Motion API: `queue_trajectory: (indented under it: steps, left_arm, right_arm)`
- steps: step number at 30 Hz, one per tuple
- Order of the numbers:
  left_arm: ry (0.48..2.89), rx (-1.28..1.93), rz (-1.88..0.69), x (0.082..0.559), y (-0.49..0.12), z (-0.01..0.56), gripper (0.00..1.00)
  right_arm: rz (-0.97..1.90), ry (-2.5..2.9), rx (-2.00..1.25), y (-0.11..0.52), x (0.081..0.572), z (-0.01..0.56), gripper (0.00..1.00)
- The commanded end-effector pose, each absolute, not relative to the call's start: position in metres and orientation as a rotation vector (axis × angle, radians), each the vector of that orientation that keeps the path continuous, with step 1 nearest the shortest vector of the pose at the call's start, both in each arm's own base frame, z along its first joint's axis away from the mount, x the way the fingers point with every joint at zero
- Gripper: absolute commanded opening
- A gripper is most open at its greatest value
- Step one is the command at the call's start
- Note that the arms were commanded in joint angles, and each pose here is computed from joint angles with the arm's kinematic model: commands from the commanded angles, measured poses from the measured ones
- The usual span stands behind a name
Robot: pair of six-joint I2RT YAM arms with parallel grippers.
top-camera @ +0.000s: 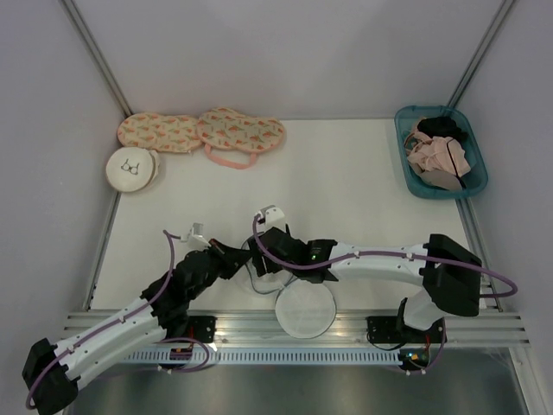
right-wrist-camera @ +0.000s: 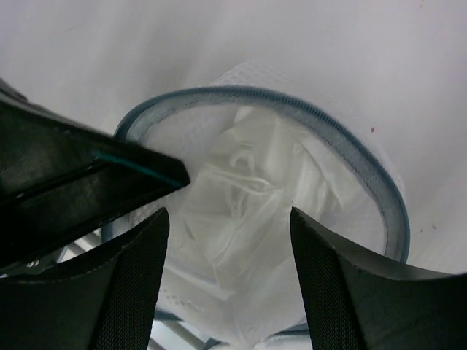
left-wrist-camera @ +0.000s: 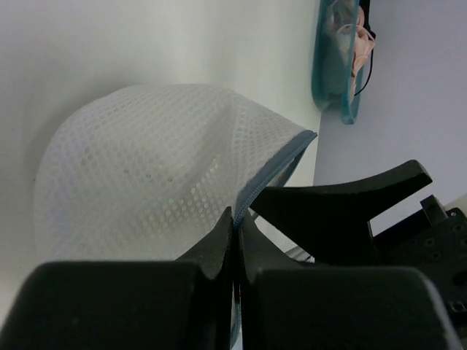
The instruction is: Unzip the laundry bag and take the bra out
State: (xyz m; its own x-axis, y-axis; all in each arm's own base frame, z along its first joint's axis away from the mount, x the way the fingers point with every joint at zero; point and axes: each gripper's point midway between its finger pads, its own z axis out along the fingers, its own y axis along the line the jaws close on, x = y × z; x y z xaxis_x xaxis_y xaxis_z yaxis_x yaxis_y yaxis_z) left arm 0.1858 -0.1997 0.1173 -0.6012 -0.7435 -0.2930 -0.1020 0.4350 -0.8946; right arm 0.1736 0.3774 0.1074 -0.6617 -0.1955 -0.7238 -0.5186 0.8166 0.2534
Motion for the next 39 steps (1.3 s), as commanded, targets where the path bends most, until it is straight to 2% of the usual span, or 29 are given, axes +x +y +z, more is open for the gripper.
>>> queue_trajectory:
  steps: [1,6,18,20,21,23,24,26,27,28,32,33,39]
  left_arm:
    - [2.065,-0.723,-1.207,0.174,-0.203,0.11,0.02]
    - [2.072,-0.725,-1.185,0.169,-0.195,0.109,0.02]
    - [2.112,-0.713,-1.183,0.163,-0.196,0.102,0.02]
    - [2.11,-0.71,-1.189,0.163,-0.196,0.103,0.02]
    - [2.11,-0.707,-1.191,0.163,-0.196,0.103,0.02]
    - [2.115,-0.707,-1.188,0.162,-0.196,0.101,0.02]
    - [2.116,-0.706,-1.189,0.162,-0.196,0.101,0.02]
    - [2.117,-0.707,-1.191,0.162,-0.196,0.1,0.02]
    - [2.116,-0.708,-1.19,0.162,-0.196,0.1,0.02]
    - [2.112,-0.71,-1.193,0.162,-0.196,0.1,0.02]
    - [2.099,-0.717,-1.18,0.164,-0.194,0.101,0.02]
    - [2.095,-0.719,-1.175,0.165,-0.193,0.102,0.02]
    - [2.072,-0.732,-1.156,0.171,-0.192,0.104,0.02]
  right_arm:
    - [0.53,2.205,-0.411,0.386,0.198,0.118,0.72]
    - [0.322,2.214,-0.382,0.368,0.213,0.096,0.7]
    - [0.039,2.166,-0.455,0.359,0.234,0.069,0.67]
    - [0.031,2.156,-0.459,0.36,0.236,0.063,0.6]
    - [0.019,2.155,-0.466,0.358,0.236,0.06,0.52]
    - [0.027,2.144,-0.456,0.36,0.238,0.061,0.41]
    - [0.024,2.145,-0.461,0.358,0.237,0.059,0.3]
    - [0.051,2.135,-0.448,0.359,0.237,0.066,0.17]
    - [0.054,2.135,-0.448,0.357,0.235,0.067,0.06]
    - [0.087,2.124,-0.443,0.358,0.233,0.077,0.01]
    - [0.294,2.141,-0.522,0.37,0.21,0.095,0.01]
    - [0.459,2.158,-0.597,0.384,0.19,0.107,0.0]
    - [1.014,2.098,-0.971,0.406,0.1,0.149,0.0]
